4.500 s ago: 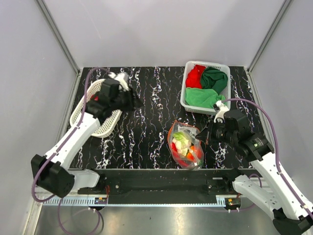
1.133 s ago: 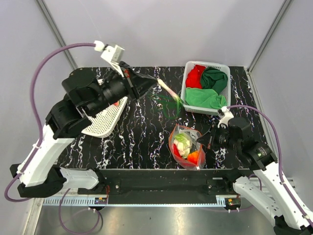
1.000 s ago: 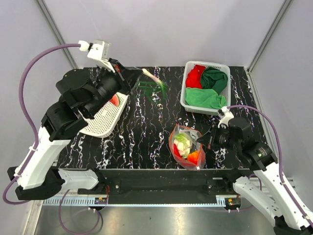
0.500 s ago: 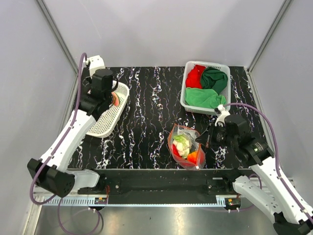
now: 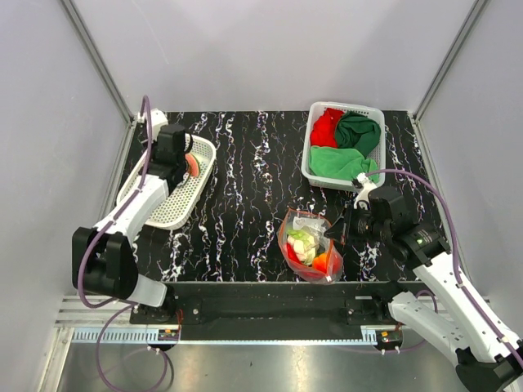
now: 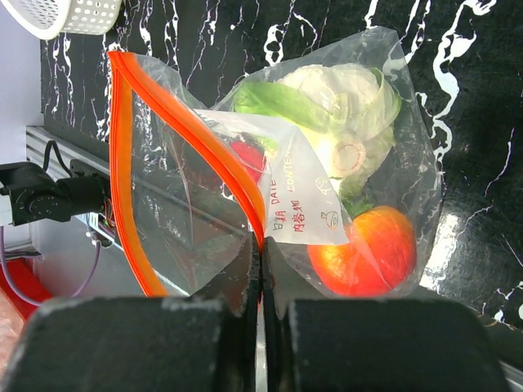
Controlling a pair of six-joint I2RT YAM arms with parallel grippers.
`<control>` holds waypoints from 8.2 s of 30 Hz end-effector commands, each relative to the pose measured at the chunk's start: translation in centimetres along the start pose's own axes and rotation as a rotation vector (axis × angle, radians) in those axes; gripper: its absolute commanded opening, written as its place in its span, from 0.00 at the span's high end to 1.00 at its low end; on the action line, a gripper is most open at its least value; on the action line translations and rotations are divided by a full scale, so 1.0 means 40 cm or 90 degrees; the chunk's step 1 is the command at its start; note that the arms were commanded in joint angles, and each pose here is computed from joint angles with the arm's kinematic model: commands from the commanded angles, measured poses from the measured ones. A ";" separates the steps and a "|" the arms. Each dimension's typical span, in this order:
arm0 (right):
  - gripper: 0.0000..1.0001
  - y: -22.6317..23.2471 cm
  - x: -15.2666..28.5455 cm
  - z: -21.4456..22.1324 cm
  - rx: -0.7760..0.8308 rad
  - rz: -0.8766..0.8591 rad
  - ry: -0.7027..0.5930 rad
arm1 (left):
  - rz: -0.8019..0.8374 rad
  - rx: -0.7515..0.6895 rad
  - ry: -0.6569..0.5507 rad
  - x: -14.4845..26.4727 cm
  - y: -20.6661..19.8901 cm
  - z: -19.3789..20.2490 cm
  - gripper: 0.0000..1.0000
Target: Open the zip-top bag and remove the fake food
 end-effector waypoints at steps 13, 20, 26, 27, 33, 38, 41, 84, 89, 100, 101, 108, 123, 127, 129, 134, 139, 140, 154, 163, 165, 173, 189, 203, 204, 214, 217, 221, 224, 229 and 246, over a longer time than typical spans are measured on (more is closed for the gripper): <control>1.00 0.012 0.014 -0.030 0.017 -0.006 -0.031 | 0.043 -0.060 0.071 -0.006 0.044 0.114 0.28; 1.00 0.022 0.006 -0.036 0.004 -0.026 -0.035 | 0.056 0.026 0.111 0.094 0.088 0.087 0.01; 1.00 0.025 0.001 -0.027 -0.004 -0.038 -0.037 | 0.144 0.095 0.186 0.208 0.083 0.056 0.01; 1.00 0.026 0.000 -0.026 -0.006 -0.040 -0.036 | 0.165 0.107 0.193 0.229 0.081 0.047 0.01; 1.00 0.029 0.003 -0.029 -0.010 -0.044 -0.039 | 0.434 0.190 0.348 0.356 -0.047 0.058 0.15; 1.00 0.035 0.009 -0.036 0.000 -0.051 -0.045 | 0.644 0.187 0.452 0.518 -0.161 0.077 0.25; 1.00 0.038 0.007 -0.038 0.004 -0.057 -0.042 | 0.729 0.142 0.482 0.621 -0.214 0.098 0.29; 1.00 -0.048 0.048 0.013 -0.136 0.126 -0.058 | 0.931 -0.370 0.728 1.007 -0.392 0.697 0.30; 1.00 -0.055 0.068 0.032 -0.151 0.141 -0.058 | 0.894 -0.375 0.710 0.994 -0.413 0.745 0.22; 1.00 -0.059 0.093 0.053 -0.146 0.153 -0.050 | 0.838 -0.400 0.764 0.970 -0.389 0.863 0.09; 1.00 -0.060 0.093 0.054 -0.146 0.153 -0.052 | 0.830 -0.408 0.761 0.965 -0.381 0.871 0.09; 1.00 -0.061 0.093 0.045 -0.136 0.155 -0.058 | 0.779 -0.467 0.720 0.918 -0.324 0.871 0.16; 1.00 -0.044 0.067 0.018 -0.114 0.117 -0.068 | 0.789 -0.476 0.591 0.909 -0.328 0.730 0.81; 1.00 -0.022 0.049 0.017 -0.083 0.064 -0.053 | 0.817 -0.450 0.556 0.947 -0.384 0.626 0.94; 1.00 -0.012 0.037 0.011 -0.073 0.039 -0.053 | 0.827 -0.436 0.540 0.966 -0.413 0.568 0.97; 1.00 0.004 0.029 -0.013 -0.051 0.015 -0.056 | 0.837 -0.417 0.547 0.991 -0.449 0.482 1.00; 1.00 -0.008 0.027 -0.030 -0.047 0.042 -0.071 | 0.858 -0.423 0.512 1.003 -0.434 0.390 1.00; 1.00 -0.012 0.024 -0.026 -0.047 0.047 -0.067 | 0.888 -0.422 0.497 1.015 -0.423 0.352 1.00; 1.00 -0.022 0.007 -0.027 -0.059 0.058 -0.070 | 0.725 -0.236 0.281 0.738 -0.254 0.022 0.99; 1.00 -0.019 0.003 -0.033 -0.064 0.054 -0.069 | 0.274 -0.085 0.197 0.317 -0.086 0.003 0.91; 1.00 -0.017 0.005 -0.034 -0.065 0.051 -0.069 | 0.225 -0.063 0.204 0.256 -0.061 0.015 0.92; 1.00 -0.015 0.025 -0.040 -0.055 0.061 -0.073 | 0.005 0.050 0.377 -0.016 0.102 0.177 1.00; 1.00 -0.016 0.019 -0.042 -0.033 0.060 -0.061 | -0.067 0.046 0.483 -0.020 0.214 0.292 0.19; 1.00 -0.006 0.015 -0.041 -0.027 0.037 -0.060 | 0.279 0.069 0.441 0.302 -0.017 0.189 0.20; 1.00 -0.005 0.015 -0.042 -0.027 0.034 -0.060 | 0.350 0.061 0.457 0.380 -0.061 0.198 0.23; 1.00 0.010 0.026 -0.060 -0.022 0.020 -0.074 | 0.801 -0.110 0.495 0.829 -0.282 0.244 0.46; 1.00 0.012 0.032 -0.057 -0.024 0.017 -0.077 | 0.824 -0.196 0.529 0.892 -0.307 0.304 0.57; 1.00 0.013 0.033 -0.053 -0.028 0.014 -0.078 | 0.836 -0.248 0.572 0.938 -0.342 0.379 0.61; 1.00 0.014 0.028 -0.047 -0.030 0.009 -0.070 | 0.833 -0.283 0.626 0.951 -0.364 0.437 0.64; 1.00 0.018 0.027 -0.044 -0.037 0.000 -0.064 | 0.783 -0.342 0.642 0.925 -0.386 0.523 0.68; 1.00 0.011 0.016 -0.015 -0.056 0.000 -0.041 | 0.560 -0.410 0.422 0.770 -0.372 0.633 0.10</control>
Point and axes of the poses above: each gripper's point midway between its finger pads, its own x axis back along the fingers, its own y axis along the line the jaws close on, z = x × y, the point moved 4 cm from there along x, back along the fingers, and after that the axes turned 14 degrees about x, right-handed, at the moved point
